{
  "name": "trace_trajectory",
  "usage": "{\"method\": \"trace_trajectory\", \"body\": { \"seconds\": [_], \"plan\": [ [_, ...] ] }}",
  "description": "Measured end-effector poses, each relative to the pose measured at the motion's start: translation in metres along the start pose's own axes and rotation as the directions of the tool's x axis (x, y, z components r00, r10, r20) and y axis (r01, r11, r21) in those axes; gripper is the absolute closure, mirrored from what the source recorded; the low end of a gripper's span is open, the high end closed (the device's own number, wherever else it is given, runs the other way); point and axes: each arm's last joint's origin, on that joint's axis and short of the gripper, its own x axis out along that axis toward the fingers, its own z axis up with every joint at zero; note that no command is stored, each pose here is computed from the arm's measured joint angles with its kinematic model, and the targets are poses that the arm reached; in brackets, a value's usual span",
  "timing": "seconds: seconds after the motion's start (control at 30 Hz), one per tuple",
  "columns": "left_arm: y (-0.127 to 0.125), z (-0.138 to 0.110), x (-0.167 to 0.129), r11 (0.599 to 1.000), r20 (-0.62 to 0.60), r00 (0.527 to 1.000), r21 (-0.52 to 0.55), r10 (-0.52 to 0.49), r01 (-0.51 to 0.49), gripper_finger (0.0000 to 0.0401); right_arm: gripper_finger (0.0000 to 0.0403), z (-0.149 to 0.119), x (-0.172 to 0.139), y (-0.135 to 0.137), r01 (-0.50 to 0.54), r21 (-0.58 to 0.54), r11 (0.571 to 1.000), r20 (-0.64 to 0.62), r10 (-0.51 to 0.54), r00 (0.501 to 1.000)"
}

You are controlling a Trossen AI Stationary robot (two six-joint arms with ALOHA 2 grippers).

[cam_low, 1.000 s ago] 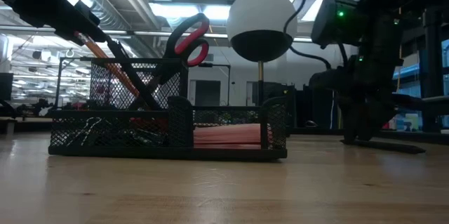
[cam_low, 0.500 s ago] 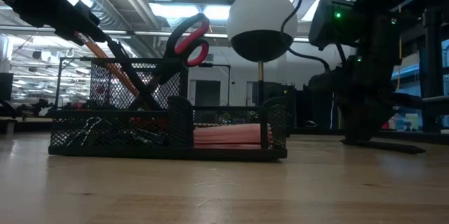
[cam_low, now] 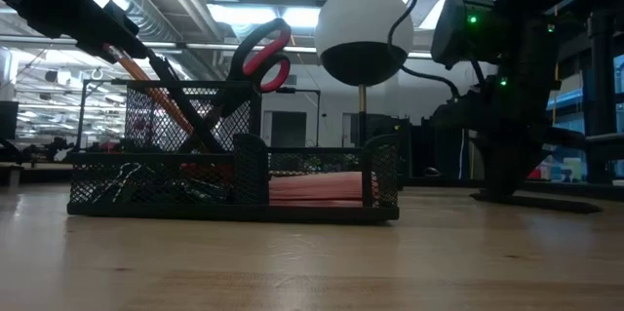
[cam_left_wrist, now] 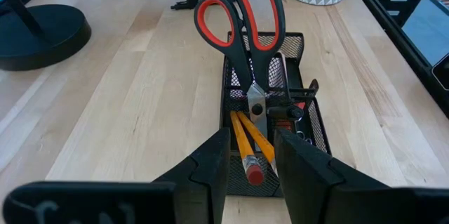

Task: Pick and place office supplies into organizer
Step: Put the black pen into the black desk organizer

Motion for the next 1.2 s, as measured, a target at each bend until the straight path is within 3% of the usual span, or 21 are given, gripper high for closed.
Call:
{"method": "trace_trajectory", "body": {
  "seconds": [0.13, 0.37, 0.57, 0.93, 1.2],
  "plan": [
    [0.0, 0.0, 0.0, 1.0, 0.0, 1.0, 0.0, 0.0, 0.0, 0.0295, 0.0374, 0.0, 0.0, 0.0, 0.0, -0.01, 1.0, 0.005, 0.0, 1.0],
    [0.0, 0.0, 0.0, 1.0, 0.0, 1.0, 0.0, 0.0, 0.0, 0.0295, 0.0378, -0.002, -0.008, 0.013, -0.031, -0.124, 0.992, 0.03, 0.035, 0.999],
    [0.0, 0.0, 0.0, 1.0, 0.0, 1.0, 0.0, 0.0, 0.0, 0.0295, 0.0378, 0.008, -0.022, 0.038, -0.169, -0.181, 0.969, 0.072, 0.184, 0.98],
    [0.0, 0.0, 0.0, 1.0, 0.0, 1.0, 0.0, 0.0, 0.0, 0.0295, 0.0378, 0.028, -0.067, 0.079, -0.324, -0.349, 0.88, 0.155, 0.395, 0.906],
    [0.0, 0.0, 0.0, 1.0, 0.0, 1.0, 0.0, 0.0, 0.0, 0.0295, 0.0376, 0.043, -0.134, 0.115, -0.36, -0.519, 0.775, 0.279, 0.552, 0.786]
  ]
}}
